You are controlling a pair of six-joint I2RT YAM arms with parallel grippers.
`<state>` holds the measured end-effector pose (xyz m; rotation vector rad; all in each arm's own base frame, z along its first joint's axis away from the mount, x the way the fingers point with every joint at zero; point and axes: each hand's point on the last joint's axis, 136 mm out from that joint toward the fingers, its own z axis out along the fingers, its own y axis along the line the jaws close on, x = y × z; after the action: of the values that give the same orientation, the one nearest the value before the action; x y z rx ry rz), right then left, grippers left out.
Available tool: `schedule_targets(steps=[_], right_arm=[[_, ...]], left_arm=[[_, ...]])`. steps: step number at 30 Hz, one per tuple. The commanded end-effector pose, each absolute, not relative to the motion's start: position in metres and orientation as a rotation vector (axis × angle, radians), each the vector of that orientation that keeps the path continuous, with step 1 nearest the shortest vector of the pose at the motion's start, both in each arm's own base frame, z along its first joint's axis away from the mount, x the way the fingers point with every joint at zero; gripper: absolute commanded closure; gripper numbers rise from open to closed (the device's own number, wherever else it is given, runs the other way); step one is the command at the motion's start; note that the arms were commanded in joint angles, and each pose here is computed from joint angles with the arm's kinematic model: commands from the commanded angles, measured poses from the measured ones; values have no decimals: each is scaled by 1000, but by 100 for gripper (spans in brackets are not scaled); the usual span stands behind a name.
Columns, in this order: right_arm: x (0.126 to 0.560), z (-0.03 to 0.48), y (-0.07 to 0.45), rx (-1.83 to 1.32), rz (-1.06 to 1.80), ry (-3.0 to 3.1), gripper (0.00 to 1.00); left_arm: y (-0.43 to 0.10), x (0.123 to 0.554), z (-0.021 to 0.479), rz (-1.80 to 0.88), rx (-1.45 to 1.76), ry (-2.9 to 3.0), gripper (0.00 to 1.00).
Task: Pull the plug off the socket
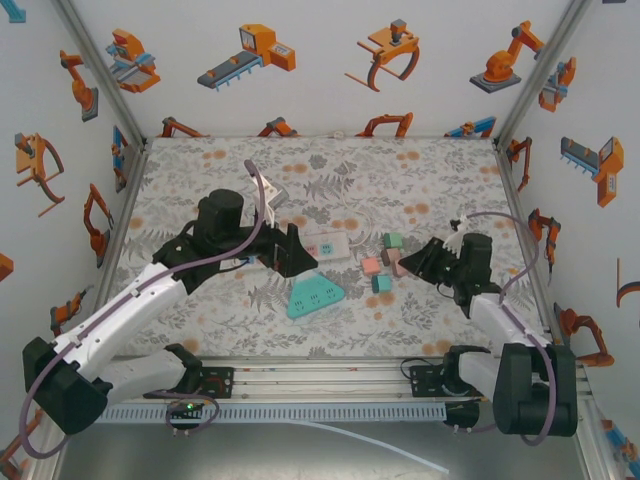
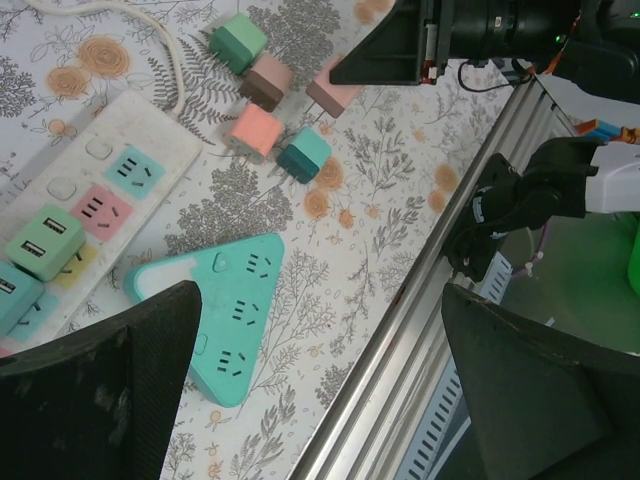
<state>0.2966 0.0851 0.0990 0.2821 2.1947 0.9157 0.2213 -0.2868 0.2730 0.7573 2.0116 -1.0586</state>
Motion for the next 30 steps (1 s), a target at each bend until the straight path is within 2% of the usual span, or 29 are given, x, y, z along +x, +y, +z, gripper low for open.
schedule_targets(steps=[1,8,11,16,25,30], right_arm=[[308,106,80,272,884,2112,84],[309,95,79,275,877,2115,80],[311,88,85,280,937,2123,75],[316,75,93,320,1029,2142,74],[318,60,83,397,958,2185,55],[317,58,78,417,913,2215,52]], left_arm=[[-289,225,269,-1041,736,1998,3],[-287,224,260,-1022,703,2018,3],[-285,225,257,-1011,683,2022,3],[-281,227,259,-983,662,2013,3],[-273,230,261,-920,638,2014,3],[-265,237,268,-860,611,2000,3]])
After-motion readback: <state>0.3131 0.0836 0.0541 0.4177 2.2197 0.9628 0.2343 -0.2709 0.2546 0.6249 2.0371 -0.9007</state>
